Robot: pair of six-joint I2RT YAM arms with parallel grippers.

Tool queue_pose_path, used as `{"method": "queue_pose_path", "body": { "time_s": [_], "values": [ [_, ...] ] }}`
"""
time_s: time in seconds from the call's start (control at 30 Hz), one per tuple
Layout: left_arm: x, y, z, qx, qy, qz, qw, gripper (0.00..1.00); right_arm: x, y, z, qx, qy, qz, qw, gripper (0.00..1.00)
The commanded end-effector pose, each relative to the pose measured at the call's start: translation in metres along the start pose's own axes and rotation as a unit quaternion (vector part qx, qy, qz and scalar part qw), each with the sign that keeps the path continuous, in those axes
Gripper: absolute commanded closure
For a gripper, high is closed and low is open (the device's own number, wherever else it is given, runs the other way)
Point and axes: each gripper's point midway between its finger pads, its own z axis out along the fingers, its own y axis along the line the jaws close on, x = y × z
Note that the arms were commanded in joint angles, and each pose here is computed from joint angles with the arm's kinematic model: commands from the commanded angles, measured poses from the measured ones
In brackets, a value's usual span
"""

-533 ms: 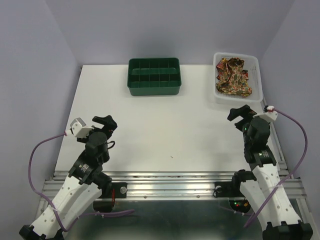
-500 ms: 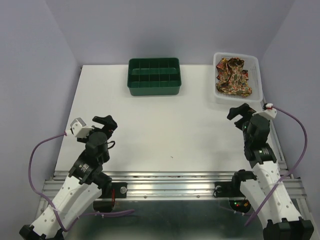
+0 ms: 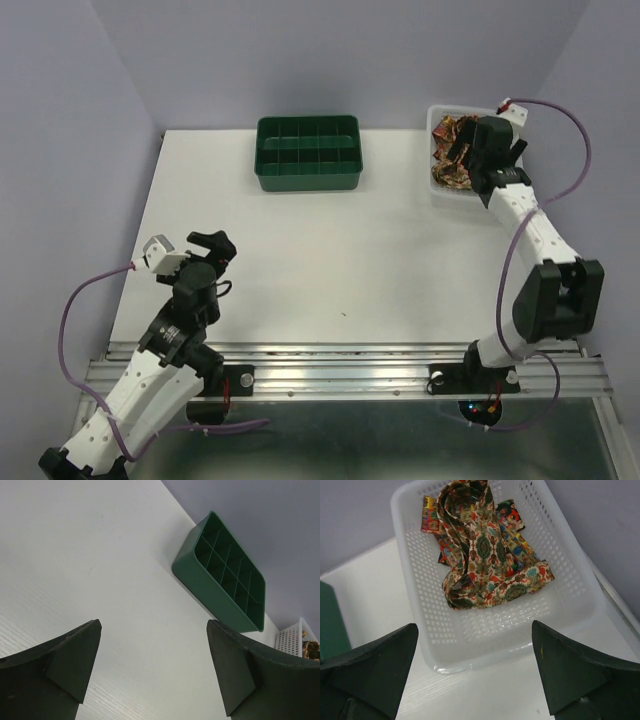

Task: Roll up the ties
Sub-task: Grab a tie with the right arm

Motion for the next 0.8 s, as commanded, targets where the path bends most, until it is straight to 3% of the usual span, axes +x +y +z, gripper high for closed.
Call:
{"method": "queue_pose_path", "body": {
  "time_s": [0.0,0.17,0.37,0.53,0.63,0.67,0.77],
  "values": [
    [-0.007,0.000,0.001,-0.005,-0.016,-0.014,1.000,0.01,0.033,-0.006,0.058,0.053,0.059,-0.083,0.993,0.00],
    [-0.005,0.000,0.004,-0.012,-0.015,-0.007,1.000,0.01,0.034,0.014,0.121,0.038,0.079,-0.079,0.993,0.00],
    [0.000,-0.001,0.009,-0.020,-0.010,0.006,1.000,0.01,0.065,0.000,0.182,0.084,0.097,-0.095,0.987,0.00],
    [0.005,-0.005,0.013,-0.023,0.000,0.025,0.999,0.01,0.072,0.012,0.213,0.054,0.091,-0.094,0.990,0.08],
    [0.007,-0.004,0.014,-0.028,0.003,0.032,0.999,0.01,0.076,0.010,0.221,0.067,0.089,-0.088,0.990,0.46],
    [0.007,-0.004,0.015,-0.029,0.002,0.033,0.999,0.01,0.073,0.009,0.221,0.070,0.085,-0.086,0.990,0.68],
    [0.007,-0.004,0.015,-0.028,0.002,0.032,0.999,0.01,0.053,0.021,0.211,0.033,0.064,-0.084,0.994,0.99]
  ]
}}
